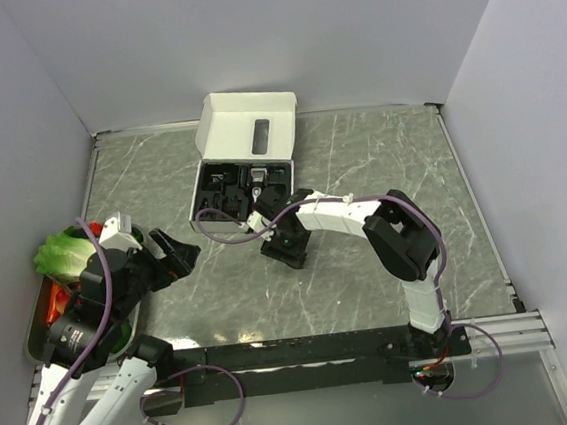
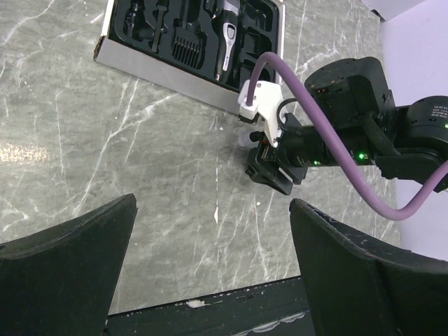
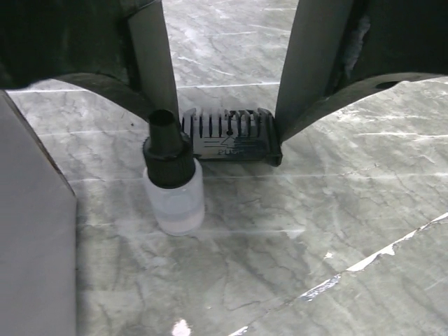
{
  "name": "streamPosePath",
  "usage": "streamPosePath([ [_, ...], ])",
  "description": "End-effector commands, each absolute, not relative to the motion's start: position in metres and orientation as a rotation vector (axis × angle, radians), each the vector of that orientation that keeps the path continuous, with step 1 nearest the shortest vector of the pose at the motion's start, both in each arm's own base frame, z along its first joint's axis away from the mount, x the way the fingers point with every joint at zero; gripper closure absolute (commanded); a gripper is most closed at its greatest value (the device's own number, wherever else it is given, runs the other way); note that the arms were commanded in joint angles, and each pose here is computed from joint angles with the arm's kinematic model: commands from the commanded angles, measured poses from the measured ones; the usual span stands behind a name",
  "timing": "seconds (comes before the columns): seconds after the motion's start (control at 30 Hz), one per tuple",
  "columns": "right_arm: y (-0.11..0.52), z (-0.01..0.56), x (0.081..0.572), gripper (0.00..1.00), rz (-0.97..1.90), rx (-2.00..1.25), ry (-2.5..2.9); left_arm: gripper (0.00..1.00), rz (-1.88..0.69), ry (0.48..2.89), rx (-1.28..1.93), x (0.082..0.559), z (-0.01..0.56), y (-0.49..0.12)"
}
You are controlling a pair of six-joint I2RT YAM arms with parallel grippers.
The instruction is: Sort the hair-cutting tools
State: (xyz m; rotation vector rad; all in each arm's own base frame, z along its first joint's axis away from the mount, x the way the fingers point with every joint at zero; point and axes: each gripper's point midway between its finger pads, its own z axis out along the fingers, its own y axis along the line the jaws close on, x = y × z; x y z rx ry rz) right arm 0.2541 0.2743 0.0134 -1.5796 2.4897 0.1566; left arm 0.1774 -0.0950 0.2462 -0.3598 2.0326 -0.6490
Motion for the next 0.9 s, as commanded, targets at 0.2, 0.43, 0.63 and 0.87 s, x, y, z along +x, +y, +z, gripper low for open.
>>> streamPosePath([
  [0.2,0.266,0.013,0.247,0.48,0.163,-1.561,2.522,0.03,-0.682,1.984,-0.348,0.179,0.266,-0.097],
  [0.43,0.255,0.067,0.249,0.49,0.131,-1.493,2.449,0.03,-0.693,1.982,-0.343,0.176,0.266,-0.098],
  [0.63,0.250,0.137,0.282,0.50,0.037,-1.383,2.318,0.03,-0.698,1.981,-0.336,0.176,0.267,-0.099],
  [0.87,0.243,0.194,0.353,0.50,-0.126,-1.301,2.206,0.03,-0.711,1.991,-0.327,0.176,0.265,-0.102],
])
